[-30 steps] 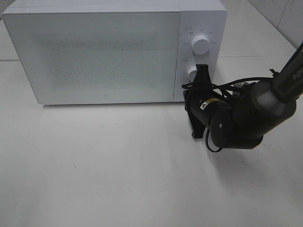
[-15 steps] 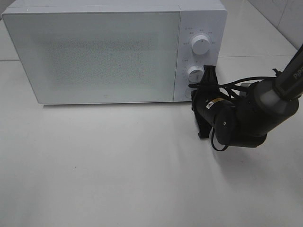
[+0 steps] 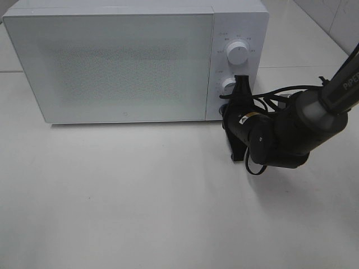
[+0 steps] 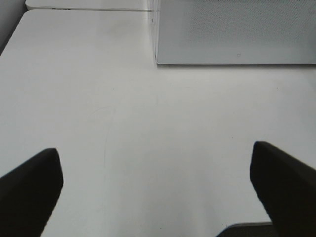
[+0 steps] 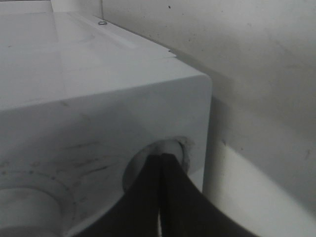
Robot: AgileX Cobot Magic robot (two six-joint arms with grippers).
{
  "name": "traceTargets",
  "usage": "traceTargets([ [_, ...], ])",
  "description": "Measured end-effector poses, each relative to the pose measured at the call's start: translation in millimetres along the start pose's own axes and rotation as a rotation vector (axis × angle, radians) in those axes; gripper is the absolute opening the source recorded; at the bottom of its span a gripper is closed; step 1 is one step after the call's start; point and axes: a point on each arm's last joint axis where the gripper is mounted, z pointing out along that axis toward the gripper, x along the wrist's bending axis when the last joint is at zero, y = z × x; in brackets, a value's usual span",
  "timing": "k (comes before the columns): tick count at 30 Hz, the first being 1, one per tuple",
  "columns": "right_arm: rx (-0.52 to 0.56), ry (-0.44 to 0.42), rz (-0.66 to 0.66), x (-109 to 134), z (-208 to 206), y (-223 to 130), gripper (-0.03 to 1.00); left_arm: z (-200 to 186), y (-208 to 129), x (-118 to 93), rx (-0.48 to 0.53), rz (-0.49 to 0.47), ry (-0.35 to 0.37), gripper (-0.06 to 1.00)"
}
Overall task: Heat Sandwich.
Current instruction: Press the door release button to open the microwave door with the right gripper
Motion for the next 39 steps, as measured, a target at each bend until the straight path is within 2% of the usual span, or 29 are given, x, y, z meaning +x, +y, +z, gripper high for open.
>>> traceTargets([
  [13,-0.028,0.034,0.011,4.6,8.0,-1.2,0.01,0.0,0.0,0.0,0.0,0.0,0.0,0.97],
  [39,-0.013,-0.01,0.008,4.7,12.2,-1.5,0.01,0.0,0.0,0.0,0.0,0.0,0.0,0.97],
])
